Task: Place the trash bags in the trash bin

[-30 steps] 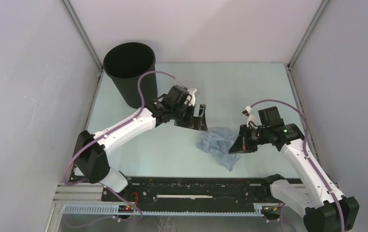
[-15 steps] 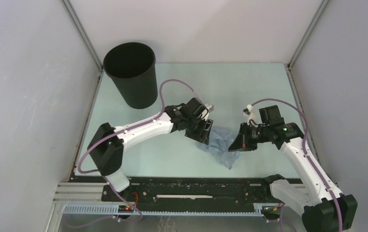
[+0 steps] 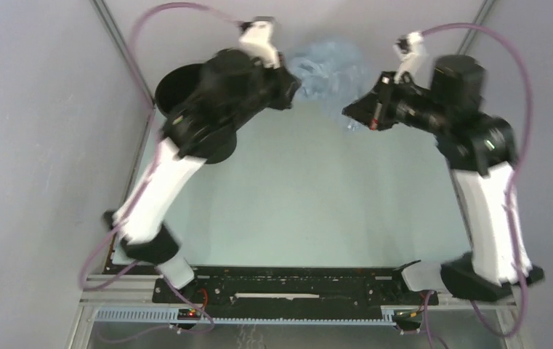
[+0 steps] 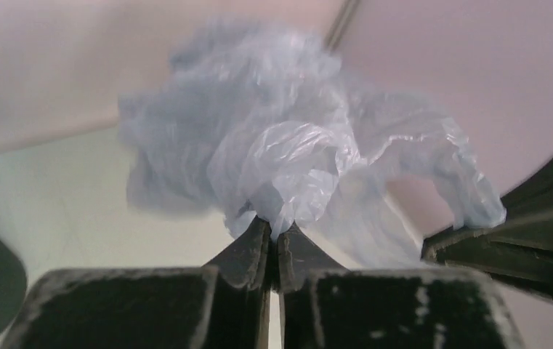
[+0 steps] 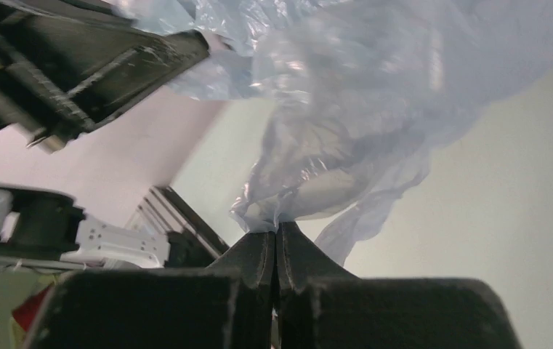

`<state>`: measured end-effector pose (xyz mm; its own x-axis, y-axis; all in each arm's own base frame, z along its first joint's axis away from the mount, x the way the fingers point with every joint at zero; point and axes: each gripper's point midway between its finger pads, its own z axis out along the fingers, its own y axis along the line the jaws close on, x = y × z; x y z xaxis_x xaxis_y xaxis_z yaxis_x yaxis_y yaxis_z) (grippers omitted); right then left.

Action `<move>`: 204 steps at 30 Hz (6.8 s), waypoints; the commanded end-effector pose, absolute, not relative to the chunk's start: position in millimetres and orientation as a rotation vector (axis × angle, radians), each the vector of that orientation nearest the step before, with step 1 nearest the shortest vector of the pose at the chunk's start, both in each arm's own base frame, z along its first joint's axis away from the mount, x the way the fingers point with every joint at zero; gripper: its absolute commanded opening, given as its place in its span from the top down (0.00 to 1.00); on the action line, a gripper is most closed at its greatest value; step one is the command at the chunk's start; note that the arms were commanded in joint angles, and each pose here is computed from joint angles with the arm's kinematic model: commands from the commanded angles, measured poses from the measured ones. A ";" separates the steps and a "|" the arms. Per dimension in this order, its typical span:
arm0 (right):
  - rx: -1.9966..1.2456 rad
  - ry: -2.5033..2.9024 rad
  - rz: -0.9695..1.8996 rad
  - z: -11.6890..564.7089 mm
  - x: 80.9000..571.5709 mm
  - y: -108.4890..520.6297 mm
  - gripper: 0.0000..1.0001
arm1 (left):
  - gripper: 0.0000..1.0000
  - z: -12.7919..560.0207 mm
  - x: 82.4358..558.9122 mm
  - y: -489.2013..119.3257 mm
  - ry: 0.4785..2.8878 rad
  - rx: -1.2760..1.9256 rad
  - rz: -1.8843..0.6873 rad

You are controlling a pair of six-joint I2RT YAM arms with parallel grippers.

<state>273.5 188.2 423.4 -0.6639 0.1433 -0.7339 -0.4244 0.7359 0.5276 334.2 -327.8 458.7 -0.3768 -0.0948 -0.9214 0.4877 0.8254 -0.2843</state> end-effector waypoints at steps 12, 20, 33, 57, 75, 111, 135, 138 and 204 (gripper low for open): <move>-0.269 2.524 0.940 179.2 159.0 197.1 1.00 | 1.00 166.1 238.6 -242.1 2.499 0.264 -0.374; -0.217 2.340 0.987 292.4 220.2 193.9 1.00 | 1.00 347.5 291.8 -286.2 2.150 0.256 -0.578; -0.264 2.009 0.959 356.1 214.9 200.2 1.00 | 0.98 358.0 275.0 -255.1 1.991 0.078 -0.639; -0.353 1.593 1.014 534.2 177.7 194.4 1.00 | 1.00 560.9 245.1 -263.2 1.576 0.215 -0.996; -0.240 2.096 1.017 350.8 184.1 201.5 1.00 | 1.00 371.8 269.8 -261.4 2.094 0.204 -0.787; 0.012 2.244 1.399 286.1 198.2 194.6 1.00 | 0.36 272.5 246.7 -224.1 2.343 0.160 -0.643; 0.194 2.066 1.388 320.7 234.8 196.0 1.00 | 0.04 292.5 194.8 -208.3 2.334 0.047 -0.496; 0.212 2.064 1.366 320.0 235.1 193.9 1.00 | 0.13 284.3 191.1 -220.2 2.374 0.097 -0.479; 0.250 1.987 0.787 400.4 303.2 126.3 1.00 | 1.00 433.7 356.2 -274.7 2.074 -0.158 -1.029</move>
<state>278.7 112.3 267.2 -0.6586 0.4327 -0.6156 0.1116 0.8652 0.4888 322.1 -254.1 266.4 -0.8506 -0.3733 -0.3703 -0.0737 0.7819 -0.6190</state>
